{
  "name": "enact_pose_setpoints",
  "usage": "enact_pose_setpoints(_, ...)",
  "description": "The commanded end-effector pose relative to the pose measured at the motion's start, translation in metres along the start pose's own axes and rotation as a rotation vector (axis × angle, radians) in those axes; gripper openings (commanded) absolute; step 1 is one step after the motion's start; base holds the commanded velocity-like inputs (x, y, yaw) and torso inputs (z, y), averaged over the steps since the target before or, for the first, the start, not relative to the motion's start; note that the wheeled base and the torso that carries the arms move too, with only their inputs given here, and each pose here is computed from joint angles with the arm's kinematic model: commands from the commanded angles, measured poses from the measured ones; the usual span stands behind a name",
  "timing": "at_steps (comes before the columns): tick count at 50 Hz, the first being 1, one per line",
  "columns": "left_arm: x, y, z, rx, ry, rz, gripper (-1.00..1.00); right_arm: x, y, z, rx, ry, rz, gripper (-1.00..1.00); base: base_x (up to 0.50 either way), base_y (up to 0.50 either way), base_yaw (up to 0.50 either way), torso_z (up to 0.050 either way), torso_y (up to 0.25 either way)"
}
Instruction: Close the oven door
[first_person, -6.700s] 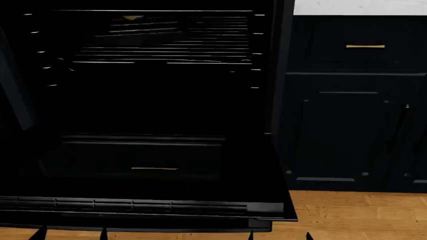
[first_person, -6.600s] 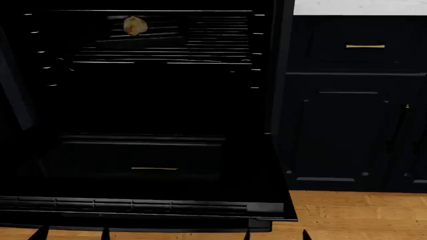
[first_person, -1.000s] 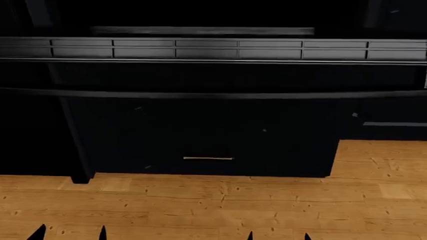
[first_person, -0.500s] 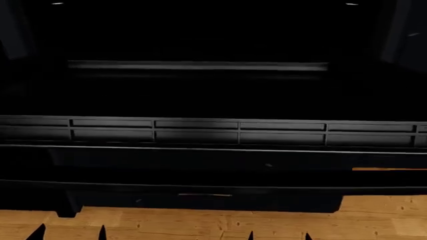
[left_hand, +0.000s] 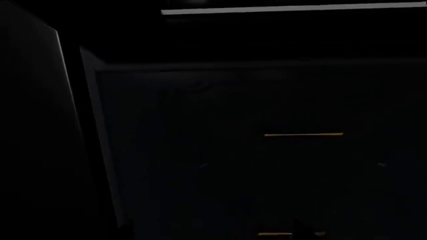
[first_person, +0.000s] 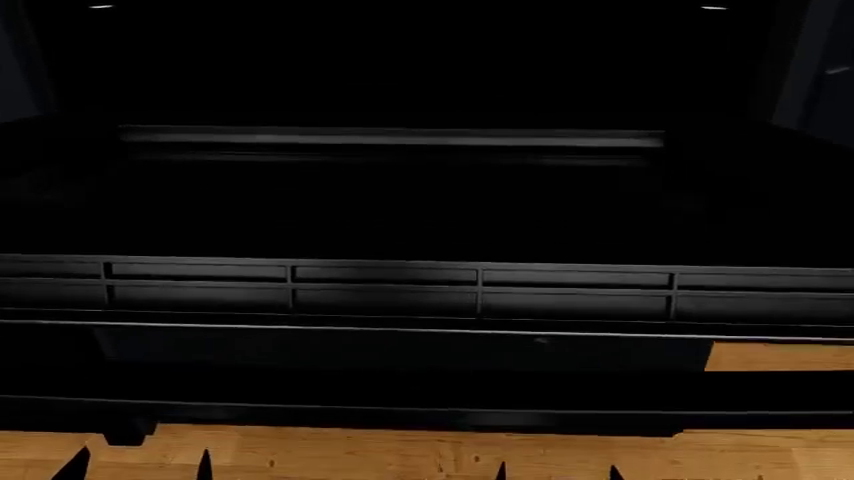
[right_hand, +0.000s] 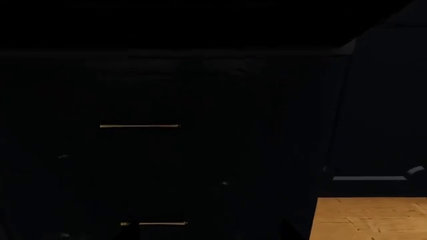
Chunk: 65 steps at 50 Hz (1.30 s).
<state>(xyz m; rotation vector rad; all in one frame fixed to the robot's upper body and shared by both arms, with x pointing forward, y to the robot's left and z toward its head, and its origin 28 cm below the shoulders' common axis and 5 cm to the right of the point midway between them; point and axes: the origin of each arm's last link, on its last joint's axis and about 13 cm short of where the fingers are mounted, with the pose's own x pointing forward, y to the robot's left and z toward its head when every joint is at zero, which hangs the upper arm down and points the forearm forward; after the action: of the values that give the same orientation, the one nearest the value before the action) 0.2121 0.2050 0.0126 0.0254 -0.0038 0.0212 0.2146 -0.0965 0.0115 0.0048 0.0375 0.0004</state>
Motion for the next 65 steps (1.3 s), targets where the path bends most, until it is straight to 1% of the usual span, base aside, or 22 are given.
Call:
enact_pose_setpoints(1,0.0006,-0.0001,0.0,0.005,0.007,0.004,1.0,0.0001,-0.0004,0.0005,0.009,0.002,-0.001,1.0,0.0,0.0,0.0,-0.05,0.0)
enact_pose_setpoints(11,0.0006,0.0001,0.0006,0.005,0.009,0.005,1.0,0.0004,-0.0009,0.0007,0.019,0.003,-0.003,1.0,0.0,0.0,0.0,-0.05,0.0)
enact_pose_setpoints(27,0.0007,-0.0003,-0.0011,0.012,0.006,0.002,1.0,0.0002,-0.0002,0.0001,0.005,0.006,-0.001,1.0,0.0,0.0,0.0,-0.05,0.0)
enact_pose_setpoints(33,-0.0002,0.0,-0.0003,-0.001,-0.003,-0.002,1.0,0.0005,-0.0003,-0.0005,0.002,0.009,-0.003,1.0,0.0,0.0,0.0,-0.05,0.0)
enact_pose_setpoints(39,-0.001,0.0002,0.0007,-0.008,-0.006,-0.002,1.0,0.0002,-0.0001,0.0,0.001,0.002,-0.003,1.0,0.07,0.0,0.0,0.0,0.0)
enact_pose_setpoints(65,-0.0003,0.0004,0.0011,-0.013,-0.001,0.0,1.0,0.0007,-0.001,0.0,0.015,0.005,-0.007,1.0,0.33,0.0,0.0,0.0,0.0)
